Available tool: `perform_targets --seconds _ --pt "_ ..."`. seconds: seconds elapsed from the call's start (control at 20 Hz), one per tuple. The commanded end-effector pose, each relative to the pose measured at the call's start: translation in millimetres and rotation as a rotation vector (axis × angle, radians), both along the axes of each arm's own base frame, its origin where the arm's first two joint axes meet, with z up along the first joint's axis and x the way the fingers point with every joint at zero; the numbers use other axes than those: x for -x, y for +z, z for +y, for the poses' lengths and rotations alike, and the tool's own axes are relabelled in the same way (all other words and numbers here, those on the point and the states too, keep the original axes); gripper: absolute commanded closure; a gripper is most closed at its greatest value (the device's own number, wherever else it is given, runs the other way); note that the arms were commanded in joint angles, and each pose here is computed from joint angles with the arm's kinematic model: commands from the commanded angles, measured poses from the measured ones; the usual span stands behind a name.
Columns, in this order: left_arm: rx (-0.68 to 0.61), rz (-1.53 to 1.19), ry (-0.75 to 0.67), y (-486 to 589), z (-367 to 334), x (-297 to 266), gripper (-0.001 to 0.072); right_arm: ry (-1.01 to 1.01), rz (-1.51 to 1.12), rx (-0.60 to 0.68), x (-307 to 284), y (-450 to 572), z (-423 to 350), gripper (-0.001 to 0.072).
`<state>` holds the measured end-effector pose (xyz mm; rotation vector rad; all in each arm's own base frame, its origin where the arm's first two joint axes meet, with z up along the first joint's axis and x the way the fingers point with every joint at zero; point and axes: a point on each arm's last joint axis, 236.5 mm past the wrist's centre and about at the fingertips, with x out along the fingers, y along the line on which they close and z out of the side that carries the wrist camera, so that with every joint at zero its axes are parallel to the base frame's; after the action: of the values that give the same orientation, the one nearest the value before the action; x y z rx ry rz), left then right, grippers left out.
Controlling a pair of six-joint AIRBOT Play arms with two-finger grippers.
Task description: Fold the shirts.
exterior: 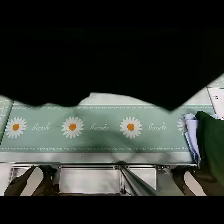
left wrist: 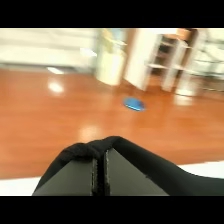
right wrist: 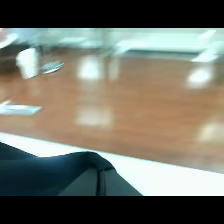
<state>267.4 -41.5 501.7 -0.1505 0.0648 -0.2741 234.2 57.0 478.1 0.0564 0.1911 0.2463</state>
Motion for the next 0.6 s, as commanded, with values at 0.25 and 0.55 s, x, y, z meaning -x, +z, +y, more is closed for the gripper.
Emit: perform_targets --seconds 0.25,0.55 --pt "-0.154 0.018 0.322 -13 57 128 0.0687 -0.319 0.099 0.055 100 -31 -58 0.0692" --pt "-0.177 0.288 0.317 -82 66 99 0.0687 -0.244 0.377 0.015 61 -109 -48 0.0692"
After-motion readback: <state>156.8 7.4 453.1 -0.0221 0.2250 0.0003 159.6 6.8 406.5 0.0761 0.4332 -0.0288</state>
